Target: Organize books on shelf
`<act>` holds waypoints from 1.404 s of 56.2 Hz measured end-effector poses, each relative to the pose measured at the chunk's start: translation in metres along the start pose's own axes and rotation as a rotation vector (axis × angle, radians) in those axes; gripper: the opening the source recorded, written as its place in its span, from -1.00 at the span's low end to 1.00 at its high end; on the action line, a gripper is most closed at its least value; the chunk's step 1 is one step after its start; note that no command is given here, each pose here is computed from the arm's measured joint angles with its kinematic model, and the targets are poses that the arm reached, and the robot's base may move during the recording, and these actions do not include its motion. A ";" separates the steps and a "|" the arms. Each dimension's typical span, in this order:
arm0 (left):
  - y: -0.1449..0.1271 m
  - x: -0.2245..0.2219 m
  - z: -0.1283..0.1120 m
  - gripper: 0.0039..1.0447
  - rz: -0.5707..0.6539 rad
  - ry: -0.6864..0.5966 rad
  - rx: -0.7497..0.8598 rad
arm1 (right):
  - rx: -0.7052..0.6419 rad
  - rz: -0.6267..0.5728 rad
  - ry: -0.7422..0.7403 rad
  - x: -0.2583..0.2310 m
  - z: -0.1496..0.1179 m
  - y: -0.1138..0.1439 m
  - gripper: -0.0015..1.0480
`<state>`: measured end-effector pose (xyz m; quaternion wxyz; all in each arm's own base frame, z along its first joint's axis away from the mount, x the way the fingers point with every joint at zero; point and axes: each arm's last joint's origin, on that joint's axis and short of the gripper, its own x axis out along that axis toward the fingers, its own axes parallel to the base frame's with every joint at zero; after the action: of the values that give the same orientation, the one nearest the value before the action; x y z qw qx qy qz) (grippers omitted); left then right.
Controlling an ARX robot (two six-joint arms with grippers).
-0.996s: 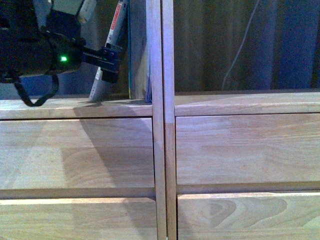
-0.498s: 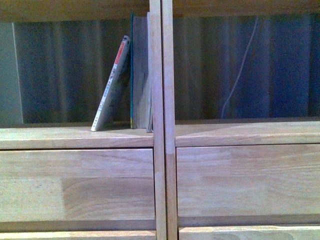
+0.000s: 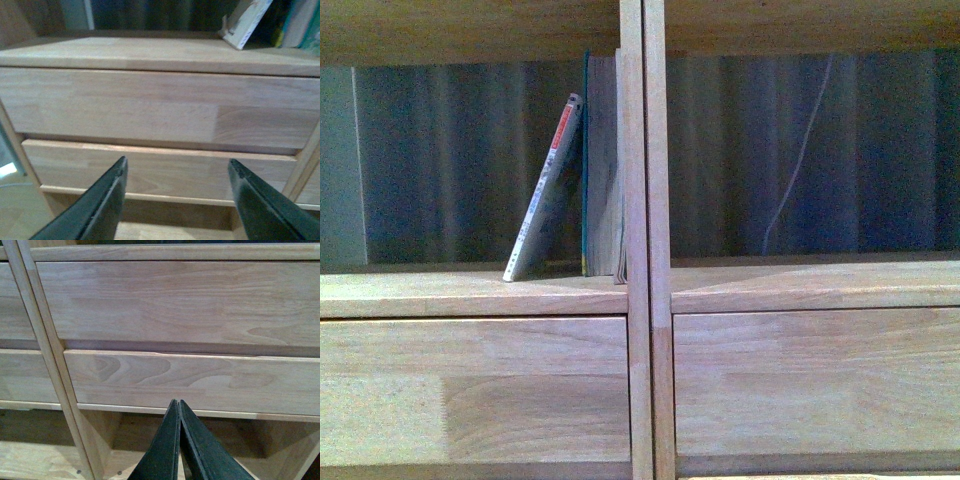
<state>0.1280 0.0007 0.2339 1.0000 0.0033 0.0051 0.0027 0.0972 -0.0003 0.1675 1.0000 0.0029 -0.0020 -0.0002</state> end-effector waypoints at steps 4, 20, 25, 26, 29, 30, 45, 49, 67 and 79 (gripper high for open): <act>0.000 -0.003 -0.008 -0.29 -0.002 -0.004 0.000 | 0.000 0.000 0.000 0.000 0.000 0.000 -0.94; -0.001 -0.010 -0.032 -0.95 -0.003 -0.004 -0.005 | 0.000 0.000 0.000 0.000 0.000 0.000 -0.94; -0.001 -0.013 -0.038 -0.95 -0.003 -0.008 -0.005 | 0.000 0.000 0.000 0.000 0.000 0.000 -0.94; -0.001 -0.013 -0.039 -0.95 -0.002 -0.010 -0.005 | 0.000 0.000 -0.001 0.000 0.000 0.000 -0.94; -0.001 -0.014 -0.041 -0.95 -0.003 -0.013 -0.004 | 0.000 0.000 -0.001 0.000 0.000 0.000 -0.94; -0.001 -0.014 -0.041 -0.95 -0.003 -0.014 -0.004 | 0.000 0.000 -0.001 0.000 0.000 0.000 -0.94; -0.001 -0.018 -0.052 -0.95 -0.003 -0.012 -0.004 | 0.000 0.000 0.000 0.000 0.000 0.000 -0.94; -0.001 -0.021 -0.053 -0.95 -0.003 -0.008 -0.004 | 0.000 0.000 -0.001 0.000 0.000 0.000 -0.94; -0.001 -0.030 -0.067 -0.95 -0.003 -0.011 -0.005 | 0.000 0.001 -0.001 0.000 0.000 0.000 -0.94; -0.001 -0.030 -0.067 -0.93 -0.003 -0.015 -0.005 | 0.000 0.000 -0.001 0.000 0.000 0.000 -0.94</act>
<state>0.0974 0.0002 0.1670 1.0000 0.0007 -0.0024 0.0011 0.0972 -0.0002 0.1676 1.0000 0.0029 -0.0026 0.0000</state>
